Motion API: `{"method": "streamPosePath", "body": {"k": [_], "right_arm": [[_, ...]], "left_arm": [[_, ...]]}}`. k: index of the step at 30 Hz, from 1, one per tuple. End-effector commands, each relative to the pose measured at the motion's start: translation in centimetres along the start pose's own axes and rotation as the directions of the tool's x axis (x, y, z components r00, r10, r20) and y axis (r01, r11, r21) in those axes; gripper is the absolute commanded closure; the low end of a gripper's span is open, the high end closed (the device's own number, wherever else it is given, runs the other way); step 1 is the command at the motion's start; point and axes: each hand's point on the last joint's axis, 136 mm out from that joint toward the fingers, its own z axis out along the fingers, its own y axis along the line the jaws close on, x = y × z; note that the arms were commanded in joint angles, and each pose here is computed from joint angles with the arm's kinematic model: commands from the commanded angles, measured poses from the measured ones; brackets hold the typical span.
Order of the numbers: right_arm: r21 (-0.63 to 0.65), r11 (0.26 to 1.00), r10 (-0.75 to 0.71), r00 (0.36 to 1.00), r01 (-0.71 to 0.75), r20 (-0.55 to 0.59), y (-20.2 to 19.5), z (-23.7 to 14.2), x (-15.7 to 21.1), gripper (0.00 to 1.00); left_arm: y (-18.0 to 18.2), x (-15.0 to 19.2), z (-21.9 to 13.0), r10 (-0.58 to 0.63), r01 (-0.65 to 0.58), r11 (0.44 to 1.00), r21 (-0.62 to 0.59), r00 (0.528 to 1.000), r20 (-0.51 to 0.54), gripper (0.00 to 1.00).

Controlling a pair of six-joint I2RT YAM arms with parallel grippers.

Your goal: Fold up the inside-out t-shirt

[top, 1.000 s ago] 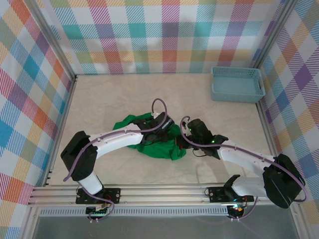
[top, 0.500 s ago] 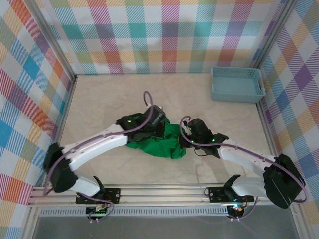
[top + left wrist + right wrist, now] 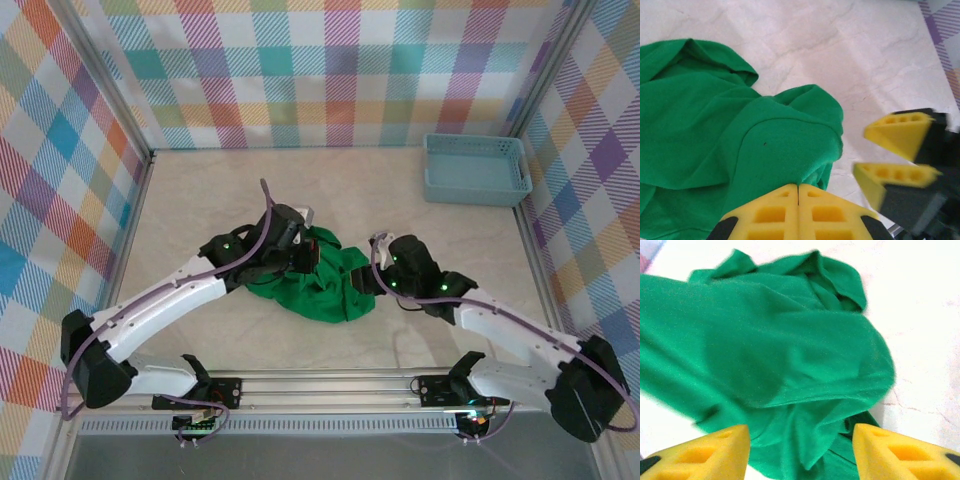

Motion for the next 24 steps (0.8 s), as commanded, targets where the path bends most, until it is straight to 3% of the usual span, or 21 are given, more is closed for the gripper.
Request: {"method": "streamPosePath", "body": {"k": [1, 7, 19, 22, 24], "right_arm": [[-0.058, 0.994, -0.094, 0.995, 0.095, 0.026, 2.5, -1.4, 0.1, 0.4], [-0.186, 0.979, -0.076, 0.995, 0.086, 0.061, 6.2, -0.4, -0.5, 0.41], [-0.146, 0.987, -0.049, 0.99, 0.069, 0.133, 6.4, 3.1, -2.8, 0.52], [-0.105, 0.993, -0.039, 0.99, 0.053, 0.136, 5.6, 3.5, -3.0, 0.61], [-0.097, 0.994, -0.041, 0.991, 0.054, 0.13, 5.6, 3.5, -3.0, 0.75]], "left_arm": [[-0.7, -0.3, 1.0, -0.016, 0.016, 0.999, 0.042, 1.0, -0.01, 1.0], [-1.7, -0.7, 2.0, -0.029, 0.031, 0.995, 0.09, 0.999, -0.024, 1.0], [-3.5, -0.2, 2.6, -0.076, 0.087, 0.979, 0.183, 0.995, -0.064, 1.0], [-3.5, -0.2, 2.7, -0.08, 0.091, 0.978, 0.185, 0.995, -0.064, 1.0], [-3.2, -0.3, 2.7, -0.079, 0.088, 0.981, 0.172, 0.995, -0.058, 1.0]]}}
